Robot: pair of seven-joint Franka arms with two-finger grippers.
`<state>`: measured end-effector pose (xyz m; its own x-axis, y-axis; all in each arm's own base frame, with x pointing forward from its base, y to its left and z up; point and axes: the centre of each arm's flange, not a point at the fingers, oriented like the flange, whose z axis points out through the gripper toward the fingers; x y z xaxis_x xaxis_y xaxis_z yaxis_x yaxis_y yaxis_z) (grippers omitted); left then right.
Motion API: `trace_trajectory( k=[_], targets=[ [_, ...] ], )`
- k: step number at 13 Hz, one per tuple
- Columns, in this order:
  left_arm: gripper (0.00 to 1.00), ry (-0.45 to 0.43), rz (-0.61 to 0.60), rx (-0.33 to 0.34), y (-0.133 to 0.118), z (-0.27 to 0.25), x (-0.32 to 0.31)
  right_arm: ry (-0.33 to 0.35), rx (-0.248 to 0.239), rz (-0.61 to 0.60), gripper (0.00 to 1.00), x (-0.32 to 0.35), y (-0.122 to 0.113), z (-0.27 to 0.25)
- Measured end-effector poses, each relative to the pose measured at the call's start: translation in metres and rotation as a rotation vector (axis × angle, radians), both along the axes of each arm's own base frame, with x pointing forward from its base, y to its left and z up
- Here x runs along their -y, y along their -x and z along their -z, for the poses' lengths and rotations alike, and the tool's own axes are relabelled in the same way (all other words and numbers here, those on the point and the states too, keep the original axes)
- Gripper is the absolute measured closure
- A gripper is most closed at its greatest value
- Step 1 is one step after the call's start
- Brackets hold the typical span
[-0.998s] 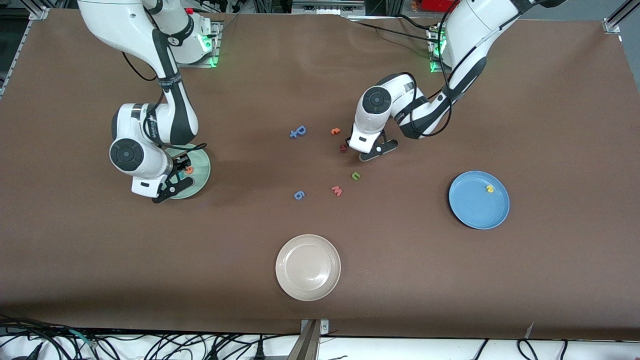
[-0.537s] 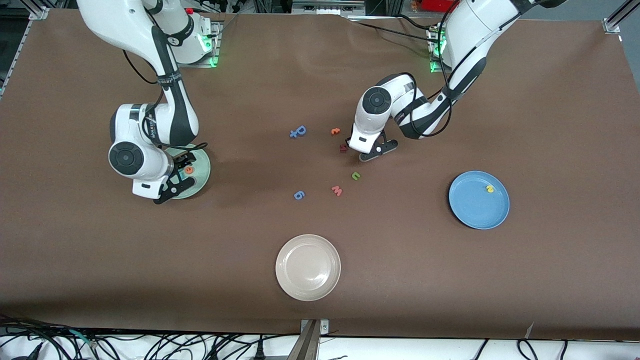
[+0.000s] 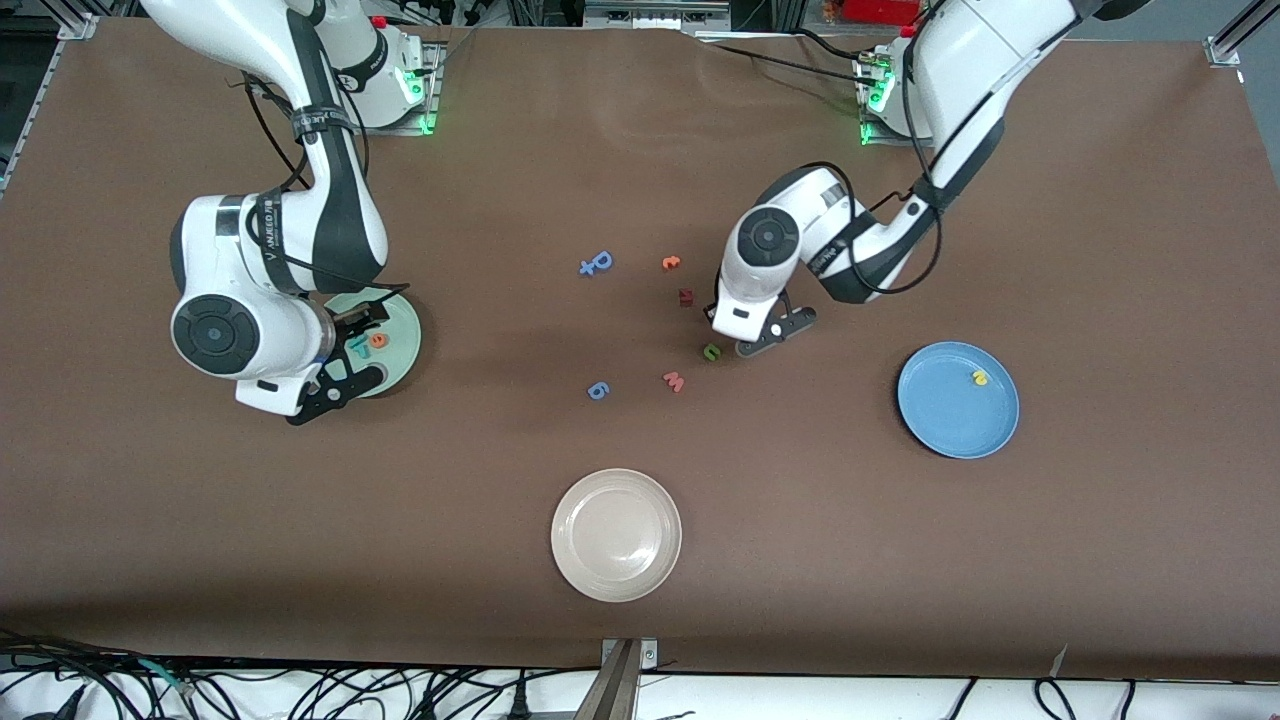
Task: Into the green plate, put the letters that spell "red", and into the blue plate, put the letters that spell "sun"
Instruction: 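Carry the yellow piece to the blue plate while the right gripper returns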
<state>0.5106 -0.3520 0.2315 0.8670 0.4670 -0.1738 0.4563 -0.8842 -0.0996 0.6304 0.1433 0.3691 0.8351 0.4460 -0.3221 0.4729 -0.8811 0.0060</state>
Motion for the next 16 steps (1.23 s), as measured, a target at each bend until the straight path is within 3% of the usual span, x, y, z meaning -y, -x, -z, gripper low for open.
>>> trace_trajectory(
  k=[4,6,9,11,15,16],
  targets=[
    [0.90,-0.004,0.082,-0.072,-0.062,-0.030,-0.081,-0.004,0.151,0.172,0.00,0.007,-0.013,-0.074],
    [0.90,0.010,0.145,-0.126,-0.080,-0.028,-0.138,-0.082,0.195,0.266,0.00,0.017,-0.008,-0.115],
    [0.90,0.051,0.198,-0.178,-0.097,-0.024,-0.225,-0.132,0.168,0.330,0.00,0.054,0.011,-0.160],
    [0.90,0.062,0.224,-0.178,-0.104,-0.024,-0.268,-0.125,0.132,0.344,0.00,0.064,0.020,-0.167],
    [0.90,0.052,0.245,-0.160,-0.115,-0.023,-0.318,-0.109,0.124,0.330,0.00,0.055,0.026,-0.172],
    [0.83,0.047,0.247,-0.163,-0.117,-0.018,-0.323,-0.113,0.120,0.314,0.00,0.047,0.027,-0.172]
  ],
)
